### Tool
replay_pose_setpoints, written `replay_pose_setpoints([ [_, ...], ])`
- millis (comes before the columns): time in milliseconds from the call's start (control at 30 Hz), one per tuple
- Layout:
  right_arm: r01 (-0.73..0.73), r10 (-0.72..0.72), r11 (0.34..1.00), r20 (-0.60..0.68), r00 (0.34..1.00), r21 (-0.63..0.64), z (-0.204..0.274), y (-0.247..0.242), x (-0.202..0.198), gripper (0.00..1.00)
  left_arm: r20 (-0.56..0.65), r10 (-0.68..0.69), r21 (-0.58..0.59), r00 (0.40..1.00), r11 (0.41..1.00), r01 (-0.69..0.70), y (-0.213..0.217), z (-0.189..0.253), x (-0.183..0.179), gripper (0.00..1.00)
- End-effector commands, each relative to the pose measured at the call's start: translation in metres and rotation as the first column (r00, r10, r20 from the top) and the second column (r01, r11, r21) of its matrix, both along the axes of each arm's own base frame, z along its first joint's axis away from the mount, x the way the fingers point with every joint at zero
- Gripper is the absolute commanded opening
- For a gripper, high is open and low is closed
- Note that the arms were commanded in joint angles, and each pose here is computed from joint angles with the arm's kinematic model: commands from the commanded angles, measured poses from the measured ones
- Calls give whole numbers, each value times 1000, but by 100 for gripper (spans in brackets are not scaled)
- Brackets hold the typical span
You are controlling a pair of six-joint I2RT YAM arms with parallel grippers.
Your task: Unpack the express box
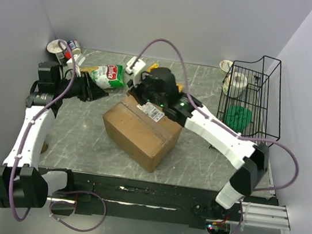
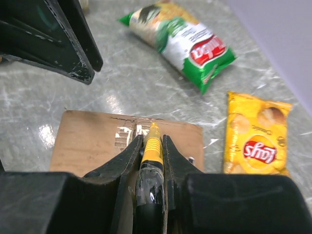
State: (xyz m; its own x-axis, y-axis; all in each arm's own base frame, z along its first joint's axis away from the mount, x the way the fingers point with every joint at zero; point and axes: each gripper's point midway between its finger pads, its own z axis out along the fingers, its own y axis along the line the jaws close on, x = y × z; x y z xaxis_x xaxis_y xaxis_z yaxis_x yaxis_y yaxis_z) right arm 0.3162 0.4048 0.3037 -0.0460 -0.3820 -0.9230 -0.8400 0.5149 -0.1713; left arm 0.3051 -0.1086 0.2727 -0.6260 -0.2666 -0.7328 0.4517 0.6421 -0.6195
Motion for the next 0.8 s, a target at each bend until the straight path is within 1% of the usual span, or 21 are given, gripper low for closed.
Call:
replay_pose_setpoints([
  [0, -17, 8, 991, 71, 997, 130, 51, -12, -14, 0, 85, -252, -40, 964, 966, 256, -40, 11, -19, 22],
  [67, 1, -6, 992, 45, 999, 122, 43, -17, -15, 0, 68, -328, -72, 942, 940, 332, -58, 5, -27, 12],
  [100, 11, -16, 993, 38, 999, 117, 38, -18, -15, 0, 43, -341, -76, 939, 936, 343, -64, -5, -31, 1],
  [233, 44, -48, 992, 26, 999, 122, 34, -19, -16, 0, -51, -326, -46, 944, 945, 324, -66, -43, -31, 1],
  [333, 54, -56, 991, 13, 998, 121, 29, -15, -16, 0, -108, -322, -48, 941, 947, 318, -66, -61, -34, 1],
  [567, 40, -39, 993, -17, 999, 108, 15, -3, -20, 0, -146, -298, -62, 943, 954, 292, -65, -77, -36, 1],
  [767, 27, -26, 996, -13, 1000, 84, 2, 14, -22, 0, -160, -282, -68, 946, 959, 275, -64, -83, -40, 1],
])
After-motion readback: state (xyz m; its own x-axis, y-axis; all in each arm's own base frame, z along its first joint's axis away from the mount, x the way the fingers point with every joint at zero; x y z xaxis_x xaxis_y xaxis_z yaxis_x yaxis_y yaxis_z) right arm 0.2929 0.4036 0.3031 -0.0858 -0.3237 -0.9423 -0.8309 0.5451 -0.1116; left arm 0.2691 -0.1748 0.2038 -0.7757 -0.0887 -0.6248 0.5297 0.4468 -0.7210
